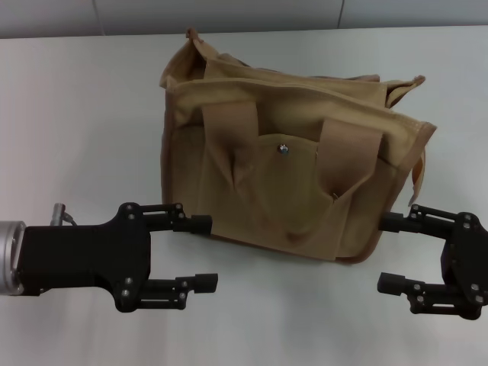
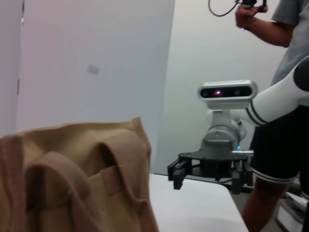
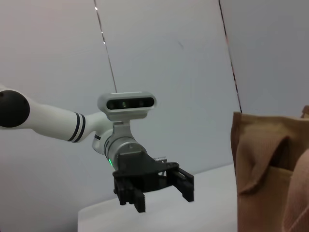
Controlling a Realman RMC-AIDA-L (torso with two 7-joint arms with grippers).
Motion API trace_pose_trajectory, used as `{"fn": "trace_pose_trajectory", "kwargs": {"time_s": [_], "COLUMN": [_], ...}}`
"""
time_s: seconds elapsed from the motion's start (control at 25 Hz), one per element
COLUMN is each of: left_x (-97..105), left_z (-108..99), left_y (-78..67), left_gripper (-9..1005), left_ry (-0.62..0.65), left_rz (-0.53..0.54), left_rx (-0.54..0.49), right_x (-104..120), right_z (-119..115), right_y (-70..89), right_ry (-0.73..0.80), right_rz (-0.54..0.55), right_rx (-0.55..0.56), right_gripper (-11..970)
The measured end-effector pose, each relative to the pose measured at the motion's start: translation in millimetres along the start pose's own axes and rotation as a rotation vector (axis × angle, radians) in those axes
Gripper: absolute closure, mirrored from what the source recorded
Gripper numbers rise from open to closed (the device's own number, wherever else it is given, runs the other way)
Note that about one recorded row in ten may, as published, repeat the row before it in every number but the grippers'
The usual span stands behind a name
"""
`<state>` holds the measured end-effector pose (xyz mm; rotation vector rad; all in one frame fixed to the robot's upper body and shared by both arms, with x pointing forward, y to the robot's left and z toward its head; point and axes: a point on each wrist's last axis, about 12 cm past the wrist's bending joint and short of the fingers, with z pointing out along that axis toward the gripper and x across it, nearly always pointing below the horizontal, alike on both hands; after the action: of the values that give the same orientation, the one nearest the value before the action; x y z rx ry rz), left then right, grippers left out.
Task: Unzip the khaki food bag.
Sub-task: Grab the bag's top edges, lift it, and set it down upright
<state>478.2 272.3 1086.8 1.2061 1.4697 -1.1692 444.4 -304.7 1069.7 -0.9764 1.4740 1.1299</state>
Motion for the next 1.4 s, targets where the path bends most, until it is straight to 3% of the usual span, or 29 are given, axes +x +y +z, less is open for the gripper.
{"fn": "trace_pose_trajectory", "kwargs": {"time_s": [0.36,0.44,0.48,0.52,0.64,0.76,0.84,0.88,1.0,1.08,1.4], "left_x": [2,3,6,6,14,20,22,27,29,31,35], "left_z": [-2,-12,-27,-27,-45,-47,-46,-29,-18,2,25], "left_y": [2.3,0.4,-3.4,-3.4,-8.9,-6.4,-3.8,5.7,9.4,16.1,30.1], "left_gripper": [301,305,307,309,315,321,325,327,332,336,352], "left_ry": [-0.015,-0.051,-0.118,-0.118,-0.202,-0.204,-0.204,-0.213,-0.216,-0.187,-0.176], "left_rz": [0.014,0.036,0.057,0.057,0.081,0.075,0.068,0.06,0.065,0.065,0.065], "left_rx": [-0.054,-0.11,-0.209,-0.209,-0.38,-0.451,-0.471,-0.47,-0.448,-0.403,-0.452], "right_x": [-2,-2,-2,-2,-2,-2,-2,-2,-1,0,1], "right_z": [6,7,7,7,7,8,8,8,8,7,7], "right_y": [-2.5,-3.4,-3.7,-3.7,-4.0,-3.8,-3.7,-3.8,-3.2,-2.4,-0.8], "right_ry": [-0.015,-0.016,-0.017,-0.017,-0.021,-0.026,-0.028,-0.029,-0.029,-0.03,-0.036], "right_rz": [-0.004,-0.001,-0.001,-0.001,-0.001,0.002,0.005,0.006,0.008,0.011,0.022], "right_rx": [-0.019,-0.021,-0.019,-0.019,-0.013,-0.011,-0.012,-0.013,-0.011,-0.009,-0.008], "right_gripper": [171,171,171,171,171,171,171,171,171,171,171]}}
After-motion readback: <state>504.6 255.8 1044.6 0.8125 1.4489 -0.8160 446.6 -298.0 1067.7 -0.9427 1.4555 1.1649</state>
